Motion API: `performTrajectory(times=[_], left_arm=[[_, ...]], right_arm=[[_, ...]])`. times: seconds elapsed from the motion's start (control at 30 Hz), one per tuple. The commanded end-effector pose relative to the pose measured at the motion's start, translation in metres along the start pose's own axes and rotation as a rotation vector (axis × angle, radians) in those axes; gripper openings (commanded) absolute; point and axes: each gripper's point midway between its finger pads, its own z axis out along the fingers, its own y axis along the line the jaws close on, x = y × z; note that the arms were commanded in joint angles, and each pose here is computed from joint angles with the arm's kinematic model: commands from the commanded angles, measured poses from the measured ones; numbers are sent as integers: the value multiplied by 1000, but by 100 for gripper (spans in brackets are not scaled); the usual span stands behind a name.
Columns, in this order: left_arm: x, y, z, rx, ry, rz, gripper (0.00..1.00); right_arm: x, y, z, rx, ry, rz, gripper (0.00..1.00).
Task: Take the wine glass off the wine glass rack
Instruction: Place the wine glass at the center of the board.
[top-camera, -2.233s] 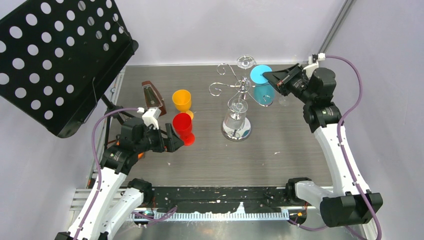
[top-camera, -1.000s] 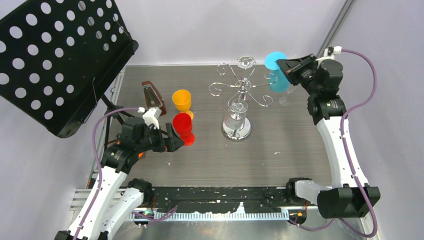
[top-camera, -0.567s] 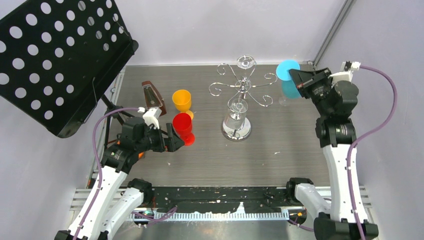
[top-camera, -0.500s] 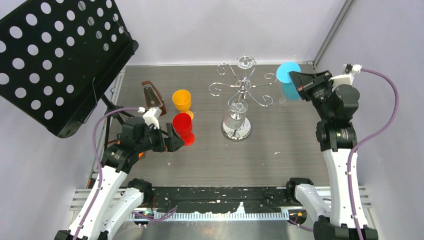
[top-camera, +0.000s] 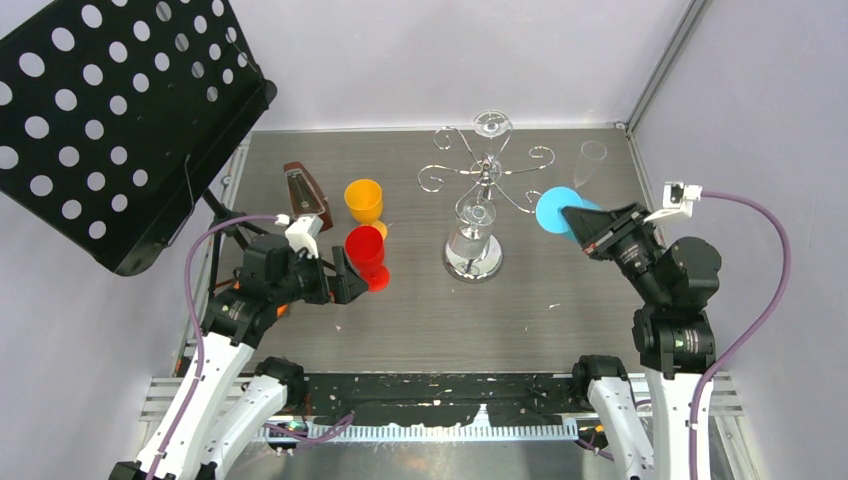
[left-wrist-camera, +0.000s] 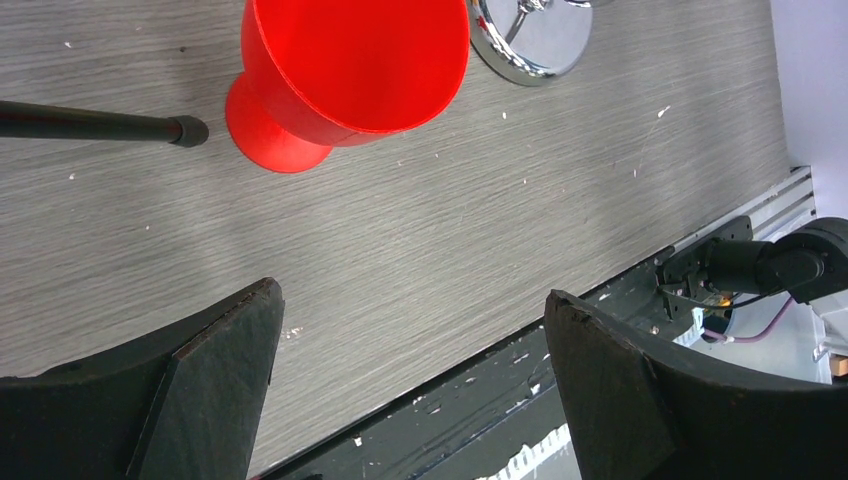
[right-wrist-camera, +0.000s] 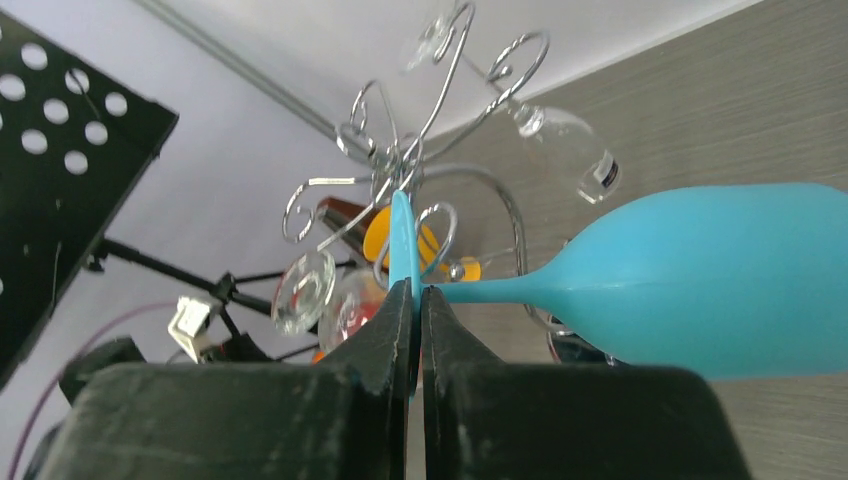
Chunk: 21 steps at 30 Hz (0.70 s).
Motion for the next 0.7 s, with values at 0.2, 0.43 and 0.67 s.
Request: performTrajectory(times=[0.2, 0.43, 0.67], left_arm=[[-11, -8, -3, 42, -44, 41, 99], [-12, -18, -2, 94, -37, 19, 100], [-11, -32, -9, 153, -24, -2, 100]], right_arm=[[70, 19, -37, -242, 306, -168, 6], [119, 13, -45, -341, 495, -195, 6], [161, 31, -48, -454, 601, -213, 6]])
